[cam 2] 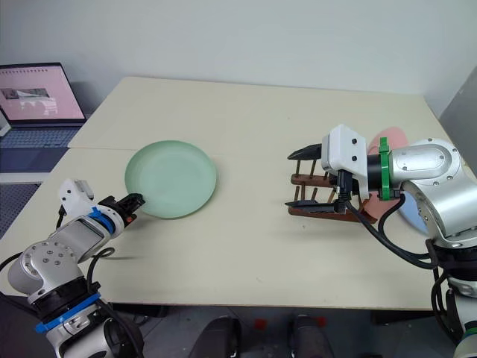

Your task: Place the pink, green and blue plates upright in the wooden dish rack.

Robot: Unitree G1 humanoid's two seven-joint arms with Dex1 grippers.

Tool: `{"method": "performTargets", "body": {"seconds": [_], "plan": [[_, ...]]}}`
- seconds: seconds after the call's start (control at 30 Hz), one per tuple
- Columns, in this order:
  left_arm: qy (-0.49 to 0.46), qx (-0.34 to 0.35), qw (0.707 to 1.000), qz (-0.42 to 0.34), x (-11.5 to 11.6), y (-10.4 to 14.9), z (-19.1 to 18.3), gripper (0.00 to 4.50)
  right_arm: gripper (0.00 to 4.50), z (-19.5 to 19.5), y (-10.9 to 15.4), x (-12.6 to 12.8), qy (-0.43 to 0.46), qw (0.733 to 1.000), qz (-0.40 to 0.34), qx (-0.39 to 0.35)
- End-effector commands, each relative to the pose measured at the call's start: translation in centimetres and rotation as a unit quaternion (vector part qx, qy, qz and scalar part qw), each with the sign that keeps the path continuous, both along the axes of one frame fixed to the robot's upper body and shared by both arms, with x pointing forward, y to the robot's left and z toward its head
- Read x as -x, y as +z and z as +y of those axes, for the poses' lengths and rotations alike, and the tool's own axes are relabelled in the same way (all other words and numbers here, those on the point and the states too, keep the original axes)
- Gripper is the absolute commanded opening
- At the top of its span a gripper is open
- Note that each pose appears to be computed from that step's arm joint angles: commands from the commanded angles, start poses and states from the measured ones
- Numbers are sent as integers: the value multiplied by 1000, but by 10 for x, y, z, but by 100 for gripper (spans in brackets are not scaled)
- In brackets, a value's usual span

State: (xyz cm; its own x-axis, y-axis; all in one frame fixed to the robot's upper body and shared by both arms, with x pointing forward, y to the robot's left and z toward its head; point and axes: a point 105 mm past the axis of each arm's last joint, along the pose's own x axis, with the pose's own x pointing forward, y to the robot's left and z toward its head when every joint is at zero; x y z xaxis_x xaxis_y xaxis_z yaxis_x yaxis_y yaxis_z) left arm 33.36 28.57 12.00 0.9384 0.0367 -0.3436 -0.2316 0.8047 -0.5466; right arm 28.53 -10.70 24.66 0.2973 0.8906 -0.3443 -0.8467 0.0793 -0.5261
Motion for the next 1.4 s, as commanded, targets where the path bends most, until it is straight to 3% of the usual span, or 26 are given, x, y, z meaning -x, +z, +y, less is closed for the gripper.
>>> {"method": "performTargets", "body": {"seconds": [0.03, 0.23, 0.37, 0.47, 0.77, 0.87, 1.2, 1.4], "plan": [[-7, 1, 1000, -21, 0, 10, -7, 2, 450, 4, 6, 2, 9, 1000, -23, 1], [-16, 29, 996, -86, -20, 55, -37, 2, 450, 24, -4, 0, 24, 998, -60, 23], [-17, 52, 993, -102, -37, 81, -72, 2, 450, 46, -15, -17, 14, 992, -115, 49], [-50, 65, 990, -113, -51, 103, -112, 2, 450, 71, -16, -39, 0, 978, -196, 75], [-110, 87, 984, -114, -62, 121, -166, 2, 450, 101, -15, -81, -29, 927, -348, 139], [-116, 87, 983, -111, -62, 121, -169, 0, 386, 102, -15, -86, -37, 923, -358, 139], [-126, 97, 982, -106, -58, 120, -172, 0, 14, 97, -20, -97, -51, 917, -368, 148], [-130, 95, 982, -98, -54, 114, -169, 0, 4, 97, -14, -97, -49, 914, -380, 137]]}}
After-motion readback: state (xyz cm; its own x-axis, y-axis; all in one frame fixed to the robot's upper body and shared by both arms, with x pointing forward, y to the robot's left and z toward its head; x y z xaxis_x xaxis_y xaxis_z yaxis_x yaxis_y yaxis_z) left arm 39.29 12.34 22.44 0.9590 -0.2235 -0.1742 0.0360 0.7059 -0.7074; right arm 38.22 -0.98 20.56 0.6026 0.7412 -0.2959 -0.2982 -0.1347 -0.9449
